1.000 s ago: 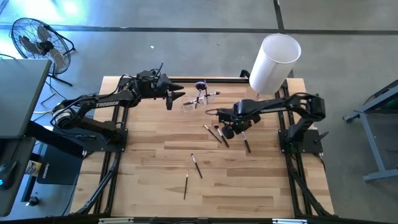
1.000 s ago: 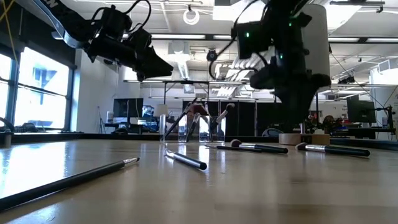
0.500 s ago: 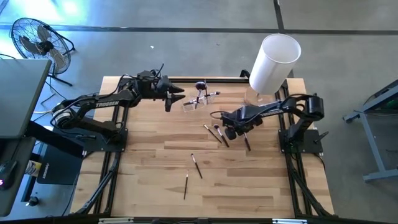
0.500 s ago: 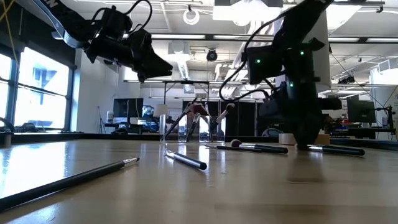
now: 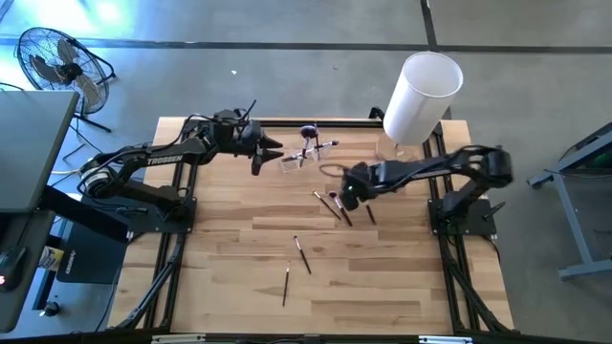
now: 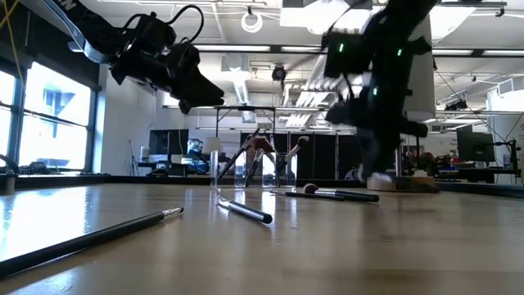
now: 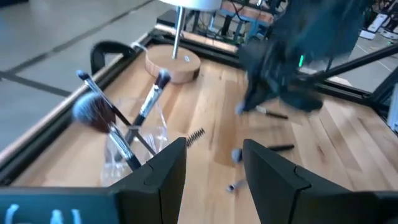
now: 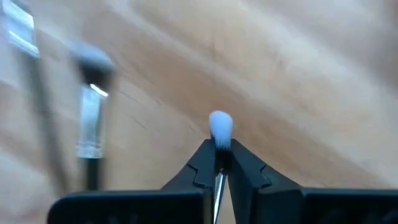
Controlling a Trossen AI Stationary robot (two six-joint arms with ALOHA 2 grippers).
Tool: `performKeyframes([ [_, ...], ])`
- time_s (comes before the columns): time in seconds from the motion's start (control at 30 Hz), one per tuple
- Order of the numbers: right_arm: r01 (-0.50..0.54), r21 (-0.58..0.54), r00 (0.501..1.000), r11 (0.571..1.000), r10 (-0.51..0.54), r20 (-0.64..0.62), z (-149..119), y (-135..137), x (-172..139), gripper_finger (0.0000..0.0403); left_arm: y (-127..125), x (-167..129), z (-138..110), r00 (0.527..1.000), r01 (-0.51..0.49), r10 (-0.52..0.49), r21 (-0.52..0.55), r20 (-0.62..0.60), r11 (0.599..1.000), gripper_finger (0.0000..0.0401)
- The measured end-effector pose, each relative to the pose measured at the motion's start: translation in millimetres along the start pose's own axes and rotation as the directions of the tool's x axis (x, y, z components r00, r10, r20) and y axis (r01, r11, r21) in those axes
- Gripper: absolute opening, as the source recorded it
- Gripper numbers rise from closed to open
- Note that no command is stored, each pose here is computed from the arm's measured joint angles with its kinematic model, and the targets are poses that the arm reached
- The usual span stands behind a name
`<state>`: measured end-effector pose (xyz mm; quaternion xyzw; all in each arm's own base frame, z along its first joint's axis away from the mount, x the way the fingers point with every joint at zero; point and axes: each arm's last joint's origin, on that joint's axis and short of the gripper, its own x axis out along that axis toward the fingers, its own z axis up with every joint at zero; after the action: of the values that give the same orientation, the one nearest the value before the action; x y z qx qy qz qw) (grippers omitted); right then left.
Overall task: Put items in baskets/containers
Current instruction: Put the black powder brush into the transparent organizer
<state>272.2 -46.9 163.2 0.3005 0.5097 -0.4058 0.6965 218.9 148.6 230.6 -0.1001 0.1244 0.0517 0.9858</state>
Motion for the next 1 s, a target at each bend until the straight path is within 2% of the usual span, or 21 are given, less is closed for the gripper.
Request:
performKeyframes([
  [0.13, -0.148, 0.011, 0.975, 0.989, 0.144, 0.170, 12, -2, -34, 0.0010, -2, -4, -1, 1.000, 0.006, -0.006, -0.015, -0.028, 1.000, 0.0156],
  [0.2, -0.221, -0.032, 0.916, 0.975, 0.219, 0.337, 21, -3, -57, 0.0010, -4, -6, 1, 1.000, -0.003, 0.003, -0.010, -0.028, 1.000, 0.0156],
  [0.23, -0.263, -0.075, 0.859, 0.962, 0.269, 0.437, 26, -2, -69, 0.0010, -5, -8, 1, 0.999, -0.007, 0.006, -0.012, -0.032, 1.000, 0.0156],
  [0.33, -0.316, -0.230, 0.613, 0.921, 0.383, 0.691, 43, -2, -93, 0.0010, -7, -12, 4, 1.000, -0.012, 0.012, -0.006, -0.025, 1.000, 0.0156],
  [0.4, -0.300, -0.321, 0.397, 0.898, 0.423, 0.814, 54, -5, -101, 0.0009, -9, -16, 6, 1.000, -0.019, 0.019, -0.005, -0.023, 1.000, 0.0156],
  [0.5, -0.235, -0.333, 0.087, 0.913, 0.361, 0.928, 68, -13, -101, 0.0008, -12, -21, 10, 1.000, -0.029, 0.029, 0.003, -0.010, 1.000, 0.0156],
  [0.53, -0.218, -0.322, 0.019, 0.921, 0.334, 0.942, 73, -15, -96, 0.0008, -13, -22, 10, 0.999, -0.032, 0.032, 0.004, -0.008, 0.999, 0.0156],
  [0.57, -0.197, -0.312, -0.015, 0.929, 0.315, 0.949, 77, -16, -88, 0.0008, -14, -23, 10, 0.999, -0.035, 0.035, 0.002, -0.011, 0.999, 0.0156],
  [0.6, -0.180, -0.302, -0.029, 0.936, 0.302, 0.953, 83, -16, -78, 0.0009, -14, -24, 10, 0.999, -0.039, 0.039, 0.001, -0.013, 0.999, 0.0156],
  [0.67, -0.172, -0.307, -0.004, 0.936, 0.311, 0.950, 95, -13, -58, 0.0011, -14, -25, 11, 0.999, -0.048, 0.048, 0.003, -0.009, 0.999, 0.0156],
  [0.83, -0.182, -0.374, 0.118, 0.909, 0.398, 0.910, 118, 4, -6, 0.0007, -15, -26, 12, 0.998, -0.058, 0.058, -0.007, -0.005, 0.998, 0.0156],
  [0.97, -0.155, -0.398, 0.220, 0.904, 0.425, 0.878, 127, 16, 13, 0.0013, -15, -26, 12, 0.998, -0.058, 0.058, -0.008, -0.005, 0.998, 0.0156],
  [1.0, -0.144, -0.399, 0.265, 0.905, 0.424, 0.866, 129, 18, 16, 0.0017, -15, -26, 12, 0.998, -0.059, 0.059, -0.008, -0.005, 0.998, 0.0156],
])
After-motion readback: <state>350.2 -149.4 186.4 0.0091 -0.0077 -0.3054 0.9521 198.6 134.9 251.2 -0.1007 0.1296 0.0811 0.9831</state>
